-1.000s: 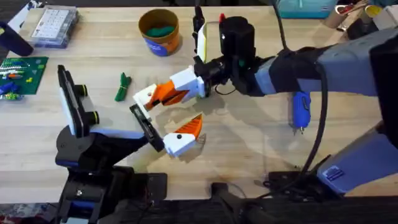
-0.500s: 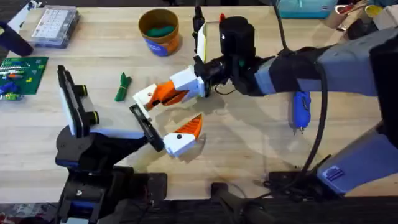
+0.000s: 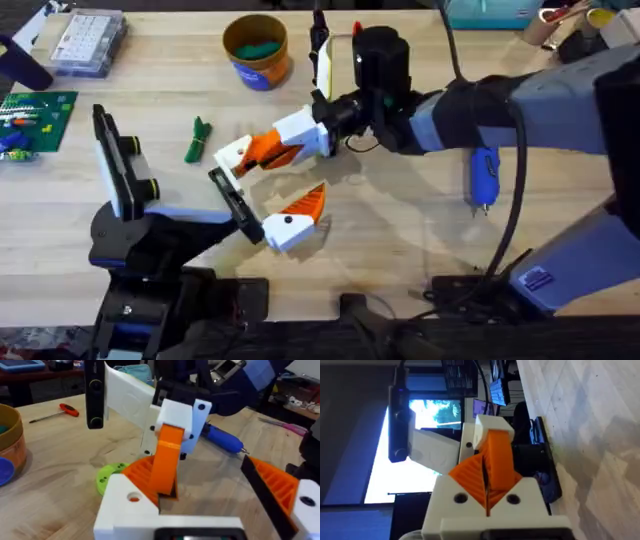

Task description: Pick up the gripper from the table and insert it into the empty holder that is missing its gripper. Then pick up a screw, insert it into the mounting hole, and use the screwdriver to tighten it. Finally, clean up the table by picking up the vegetable and placing it into the bucket.

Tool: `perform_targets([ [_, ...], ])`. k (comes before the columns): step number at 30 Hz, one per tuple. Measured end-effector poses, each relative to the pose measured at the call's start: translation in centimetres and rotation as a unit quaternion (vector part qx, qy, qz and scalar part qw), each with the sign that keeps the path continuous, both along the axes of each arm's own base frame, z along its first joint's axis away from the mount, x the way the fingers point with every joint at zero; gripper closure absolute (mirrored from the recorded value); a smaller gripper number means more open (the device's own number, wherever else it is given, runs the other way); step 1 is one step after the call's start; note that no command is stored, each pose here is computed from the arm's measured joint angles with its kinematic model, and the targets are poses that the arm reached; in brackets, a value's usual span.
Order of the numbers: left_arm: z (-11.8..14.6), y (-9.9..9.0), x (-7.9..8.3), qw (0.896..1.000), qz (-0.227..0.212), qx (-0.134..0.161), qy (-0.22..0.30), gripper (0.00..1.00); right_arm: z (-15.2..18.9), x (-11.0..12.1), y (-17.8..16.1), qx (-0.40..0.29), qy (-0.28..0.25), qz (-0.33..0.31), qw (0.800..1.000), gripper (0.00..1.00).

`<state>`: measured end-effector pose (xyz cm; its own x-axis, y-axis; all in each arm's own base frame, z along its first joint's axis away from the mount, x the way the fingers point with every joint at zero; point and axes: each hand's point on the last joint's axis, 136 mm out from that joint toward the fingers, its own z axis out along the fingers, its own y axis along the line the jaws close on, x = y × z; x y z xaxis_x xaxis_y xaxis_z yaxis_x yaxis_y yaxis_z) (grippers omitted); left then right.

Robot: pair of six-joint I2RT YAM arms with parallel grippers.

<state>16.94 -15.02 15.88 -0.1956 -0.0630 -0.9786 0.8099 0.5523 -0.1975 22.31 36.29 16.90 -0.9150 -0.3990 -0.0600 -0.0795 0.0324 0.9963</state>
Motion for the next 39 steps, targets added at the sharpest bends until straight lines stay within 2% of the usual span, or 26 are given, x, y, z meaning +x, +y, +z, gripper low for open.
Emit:
perform_targets([
  [2, 0.0, 0.0, 0.0, 1.0, 0.0, 0.0, 0.0, 0.01, 0.0, 0.0, 0.0, 0.0, 0.0, 0.001, 1.0, 0.953],
  [7, -0.1, 0.0, 0.0, 1.0, -0.001, -0.001, 0.005, 0.01, 0.6, -0.1, 0.0, 0.008, -0.007, 0.008, 1.0, 0.565],
  [10, -0.1, 0.0, 0.0, 1.0, -0.001, -0.001, 0.005, 0.01, 0.9, -0.2, 0.0, 0.01, -0.008, 0.011, 1.0, 0.451],
  [13, -0.1, -0.1, -0.1, 1.0, -0.006, -0.001, 0.005, 0.01, 1.0, -0.2, -0.1, 0.011, -0.008, 0.013, 1.0, 0.212],
  [14, 0.0, -0.4, -0.5, 1.0, -0.019, -0.002, 0.004, 0.01, 0.9, 0.1, 0.0, 0.011, -0.012, 0.005, 1.0, 0.084],
  [15, 0.1, -0.9, -1.4, 0.999, -0.046, -0.003, 0.001, 0.01, 0.7, 0.7, 0.1, 0.008, -0.016, -0.011, 1.0, 0.025],
  [18, 0.2, -1.9, -3.1, 0.995, -0.099, -0.006, 0.001, 0.01, -0.2, 2.5, -0.3, -0.003, -0.012, -0.044, 0.999, 0.005],
  [21, 0.1, -2.1, -3.7, 0.993, -0.118, -0.007, 0.003, 0.01, -0.4, 3.6, -0.9, -0.006, -0.011, -0.062, 0.998, 0.004],
  [29, 0.1, -2.3, -4.2, 0.991, -0.134, -0.008, 0.005, 0.01, -1.0, 3.8, -1.5, -0.018, 0.003, -0.064, 0.998, 0.004],
  [39, 0.1, -2.3, -4.4, 0.99, -0.139, -0.009, 0.006, 0.01, -3.0, 5.7, -5.0, -0.044, 0.037, -0.097, 0.994, 0.004],
])
